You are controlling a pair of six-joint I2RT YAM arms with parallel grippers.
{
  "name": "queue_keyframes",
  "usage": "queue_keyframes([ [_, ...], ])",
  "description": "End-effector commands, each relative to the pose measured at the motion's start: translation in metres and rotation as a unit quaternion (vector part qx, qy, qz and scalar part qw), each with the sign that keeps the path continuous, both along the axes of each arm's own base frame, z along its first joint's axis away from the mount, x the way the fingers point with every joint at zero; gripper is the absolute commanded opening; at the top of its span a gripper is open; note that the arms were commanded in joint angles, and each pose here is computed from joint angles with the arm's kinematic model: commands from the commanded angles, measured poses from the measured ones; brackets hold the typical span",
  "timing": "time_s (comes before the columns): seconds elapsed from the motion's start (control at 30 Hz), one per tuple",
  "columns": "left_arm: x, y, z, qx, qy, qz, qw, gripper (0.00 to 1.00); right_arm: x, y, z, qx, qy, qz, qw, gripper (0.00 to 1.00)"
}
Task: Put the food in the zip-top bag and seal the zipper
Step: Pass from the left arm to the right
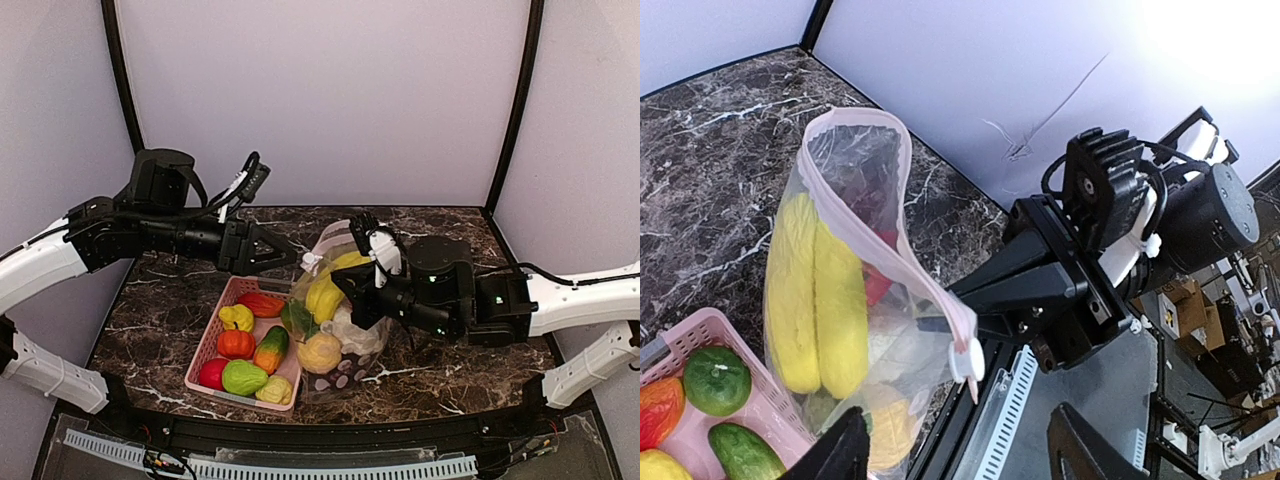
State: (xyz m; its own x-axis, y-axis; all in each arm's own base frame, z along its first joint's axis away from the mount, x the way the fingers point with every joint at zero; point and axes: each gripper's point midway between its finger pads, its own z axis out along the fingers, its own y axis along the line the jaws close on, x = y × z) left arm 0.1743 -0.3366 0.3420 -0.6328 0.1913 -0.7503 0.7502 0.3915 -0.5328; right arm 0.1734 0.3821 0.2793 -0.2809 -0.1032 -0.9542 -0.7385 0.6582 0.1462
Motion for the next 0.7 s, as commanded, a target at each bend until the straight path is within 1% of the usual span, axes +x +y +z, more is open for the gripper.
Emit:
queue_keyframes([
  [0.0, -0.003, -0.005, -0.003, -0.033, 0.015, -0.01, 0.999, 0.58, 0.009, 0.004, 0.01, 0.019, 0.007, -0.037, 0.999, 0.0],
  [0.13, -0.003, -0.005, -0.005, -0.041, 0.017, -0.006, 0.999, 0.5, 0.009, 0.007, 0.011, 0.021, 0.01, -0.036, 0.999, 0.0],
  [0.3, -0.005, -0.013, -0.01, -0.052, 0.036, -0.019, 0.998, 0.41, 0.009, 0.009, 0.011, 0.023, 0.012, -0.034, 0.999, 0.0],
  [0.53, -0.004, -0.018, -0.013, -0.056, 0.041, -0.024, 0.997, 0.24, 0.009, 0.008, 0.012, 0.024, 0.013, -0.035, 0.999, 0.0],
  [0.6, -0.004, -0.019, -0.015, -0.055, 0.044, -0.023, 0.997, 0.21, 0.009, 0.008, 0.012, 0.024, 0.013, -0.035, 0.999, 0.0],
  [0.67, -0.003, -0.019, -0.019, -0.05, 0.05, -0.02, 0.997, 0.21, 0.009, 0.009, 0.013, 0.024, 0.013, -0.035, 0.999, 0.0],
])
